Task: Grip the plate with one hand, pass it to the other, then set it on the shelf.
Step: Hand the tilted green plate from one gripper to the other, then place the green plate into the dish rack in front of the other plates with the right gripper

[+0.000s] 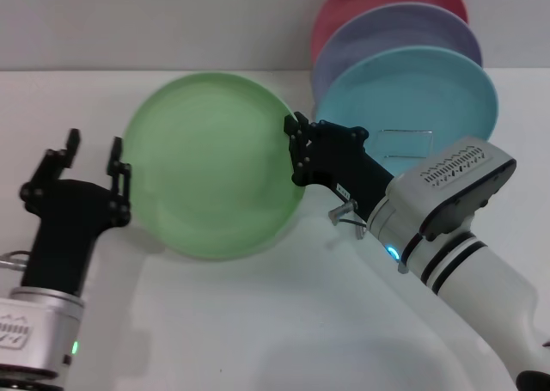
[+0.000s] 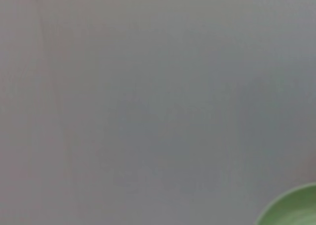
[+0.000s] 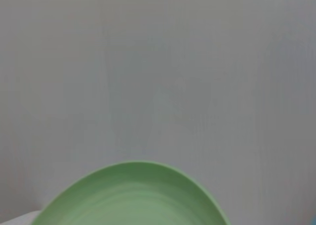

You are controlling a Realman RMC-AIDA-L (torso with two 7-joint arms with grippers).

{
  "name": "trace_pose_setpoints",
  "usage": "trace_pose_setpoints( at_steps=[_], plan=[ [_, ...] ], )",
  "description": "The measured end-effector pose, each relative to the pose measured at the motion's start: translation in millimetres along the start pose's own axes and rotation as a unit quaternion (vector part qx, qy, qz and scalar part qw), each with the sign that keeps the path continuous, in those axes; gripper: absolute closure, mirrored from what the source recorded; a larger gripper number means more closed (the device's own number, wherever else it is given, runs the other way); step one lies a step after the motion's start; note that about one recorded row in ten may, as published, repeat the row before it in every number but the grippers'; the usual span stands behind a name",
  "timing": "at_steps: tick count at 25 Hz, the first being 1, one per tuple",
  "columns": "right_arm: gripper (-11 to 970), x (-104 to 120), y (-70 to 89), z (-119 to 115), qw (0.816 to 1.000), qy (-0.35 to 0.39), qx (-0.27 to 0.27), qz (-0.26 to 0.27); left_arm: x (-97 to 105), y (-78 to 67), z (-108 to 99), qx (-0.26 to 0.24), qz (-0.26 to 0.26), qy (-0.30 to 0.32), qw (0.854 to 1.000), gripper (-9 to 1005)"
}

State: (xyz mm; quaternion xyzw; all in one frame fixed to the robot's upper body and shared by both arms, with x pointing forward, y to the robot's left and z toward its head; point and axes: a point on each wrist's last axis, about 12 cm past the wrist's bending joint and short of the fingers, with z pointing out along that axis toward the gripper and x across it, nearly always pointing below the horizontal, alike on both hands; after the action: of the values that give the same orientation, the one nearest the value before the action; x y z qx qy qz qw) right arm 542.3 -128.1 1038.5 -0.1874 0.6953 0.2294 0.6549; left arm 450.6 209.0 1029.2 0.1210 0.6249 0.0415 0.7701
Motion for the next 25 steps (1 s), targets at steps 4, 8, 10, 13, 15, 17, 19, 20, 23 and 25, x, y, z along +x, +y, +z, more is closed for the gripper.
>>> trace_pose_setpoints(
  at_steps=[4,8,10,13,15,17,19,20,23,25],
  plan=[
    [929,0,0.1,0,1.000,-0.001,0.000,-0.001,-4,12.2,-3,-0.037,-0.019,-0.024,0.999,623],
    [930,-3,0.6,1,1.000,-0.012,0.000,-0.017,-6,34.6,-10,-0.084,-0.056,-0.060,0.993,572],
    [930,-6,2.0,0,0.999,-0.024,-0.001,-0.032,-5,46.5,-12,-0.103,-0.071,-0.075,0.989,572],
    [931,-11,4.9,-3,0.997,-0.055,-0.010,-0.055,-1,64.6,-15,-0.130,-0.100,-0.085,0.983,573],
    [931,-16,4.9,-7,0.994,-0.082,-0.016,-0.064,5,76.9,-16,-0.141,-0.124,-0.083,0.979,573],
    [931,-20,3.9,-14,0.990,-0.114,-0.019,-0.076,10,87.4,-16,-0.145,-0.155,-0.081,0.974,574],
    [932,-24,2.3,-22,0.985,-0.147,-0.017,-0.093,14,95.6,-16,-0.143,-0.184,-0.079,0.969,574],
    [932,-26,1.1,-27,0.981,-0.161,-0.013,-0.103,16,99.2,-16,-0.140,-0.200,-0.079,0.967,574],
    [932,-30,-5.4,-42,0.969,-0.206,0.006,-0.133,20,106.8,-15,-0.130,-0.233,-0.080,0.961,575],
    [933,-33,-12.7,-51,0.962,-0.230,0.018,-0.146,21,109.3,-13,-0.123,-0.243,-0.077,0.959,575]
  ],
)
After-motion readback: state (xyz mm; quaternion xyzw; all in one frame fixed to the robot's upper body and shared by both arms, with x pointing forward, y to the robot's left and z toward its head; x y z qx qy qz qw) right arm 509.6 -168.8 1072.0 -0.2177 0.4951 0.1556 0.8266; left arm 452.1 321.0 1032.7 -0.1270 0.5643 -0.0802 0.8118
